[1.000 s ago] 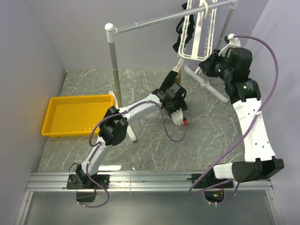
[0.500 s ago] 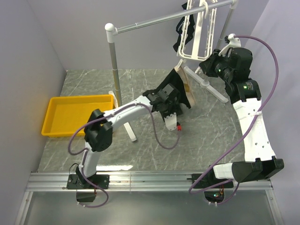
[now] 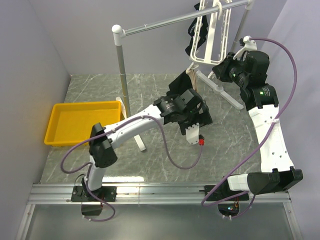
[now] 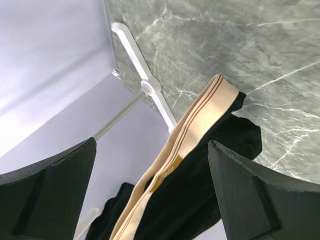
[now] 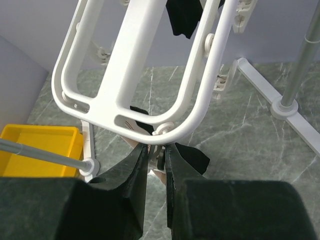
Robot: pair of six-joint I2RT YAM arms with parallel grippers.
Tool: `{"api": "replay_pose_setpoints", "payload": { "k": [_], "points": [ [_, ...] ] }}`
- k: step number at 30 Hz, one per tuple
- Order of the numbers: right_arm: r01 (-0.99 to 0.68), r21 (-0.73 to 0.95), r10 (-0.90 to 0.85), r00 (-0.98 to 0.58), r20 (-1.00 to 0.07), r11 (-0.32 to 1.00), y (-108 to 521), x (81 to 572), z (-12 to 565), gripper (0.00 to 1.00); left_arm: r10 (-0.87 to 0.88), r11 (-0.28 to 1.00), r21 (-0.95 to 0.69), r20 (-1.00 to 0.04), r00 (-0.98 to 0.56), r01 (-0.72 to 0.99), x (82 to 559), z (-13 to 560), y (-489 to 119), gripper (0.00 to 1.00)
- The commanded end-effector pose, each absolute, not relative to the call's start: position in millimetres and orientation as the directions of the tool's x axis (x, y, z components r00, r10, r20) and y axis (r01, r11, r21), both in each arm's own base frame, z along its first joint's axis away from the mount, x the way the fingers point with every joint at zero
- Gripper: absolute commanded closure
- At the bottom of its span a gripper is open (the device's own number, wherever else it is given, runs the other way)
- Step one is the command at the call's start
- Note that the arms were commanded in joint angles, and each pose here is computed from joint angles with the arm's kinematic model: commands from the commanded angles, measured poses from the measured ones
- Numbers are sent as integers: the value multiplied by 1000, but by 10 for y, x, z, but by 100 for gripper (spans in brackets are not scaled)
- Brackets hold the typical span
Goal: Clip the underwear to the hanger
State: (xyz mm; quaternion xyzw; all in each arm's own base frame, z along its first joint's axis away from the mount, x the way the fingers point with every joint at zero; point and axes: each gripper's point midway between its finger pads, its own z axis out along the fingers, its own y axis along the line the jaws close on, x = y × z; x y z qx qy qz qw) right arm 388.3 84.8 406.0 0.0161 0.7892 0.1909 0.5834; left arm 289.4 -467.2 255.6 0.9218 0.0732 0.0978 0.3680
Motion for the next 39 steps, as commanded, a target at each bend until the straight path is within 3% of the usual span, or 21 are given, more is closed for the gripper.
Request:
{"api": "replay_pose_setpoints", "payload": {
  "k": [1, 3, 5, 6, 8, 9, 11, 12, 15, 21, 22, 27, 39],
  "points": [
    [-217, 323, 262, -265, -928, 921, 845, 3923, 4254, 100, 251, -739, 665, 115, 961, 113, 3193, 2241, -4709, 1],
    [-218, 323, 263, -264, -928, 921, 845, 3924, 4264, 100, 289, -734, 670, 166, 943, 107, 3451, 2239, -4771, 1],
    [-218, 317, 259, -258, -931, 923, 834, 3926, 4288, 100, 341, -810, 560, 208, 917, 174, 3791, 1731, -4666, 1],
    [-216, 317, 260, -254, -932, 924, 825, 3922, 4300, 100, 365, -804, 570, 253, 896, 166, 3968, 1874, -4671, 1],
    [-213, 314, 259, -249, -933, 925, 801, 3912, 4326, 100, 396, -841, 499, 304, 866, 210, 4250, 1525, -4523, 11],
    [-213, 311, 259, -243, -935, 926, 787, 3901, 4346, 100, 397, -851, 479, 314, 863, 217, 4306, 1390, -4470, 19],
    [-208, 312, 260, -243, -935, 927, 769, 3900, 4334, 100, 399, -841, 508, 344, 850, 189, 4434, 1481, -4411, 45],
    [-208, 314, 261, -246, -933, 926, 768, 3892, 4315, 100, 391, -848, 495, 341, 855, 190, 4400, 1436, -4348, 73],
    [-207, 314, 260, -249, -933, 927, 762, 3906, 4312, 100, 394, -837, 512, 318, 863, 194, 4344, 1496, -4346, 99],
    [-206, 323, 268, -253, -930, 924, 766, 3933, 4307, 100, 370, -727, 670, 193, 909, 154, 4035, 1960, -4511, 99],
    [-206, 324, 270, -250, -930, 923, 767, 3927, 4326, 100, 344, -661, 741, 158, 926, 120, 3932, 2263, -4593, 100],
    [-212, 338, 282, -253, -925, 917, 788, 3937, 4328, 100, 285, -547, 823, 9, 959, 154, 3606, 2669, -4627, 99],
    [-235, 343, 284, -252, -925, 909, 825, 3896, 4322, 100, 305, -289, 851, -352, 885, 438, 3290, 3367, -4590, 100]
  ]
}}
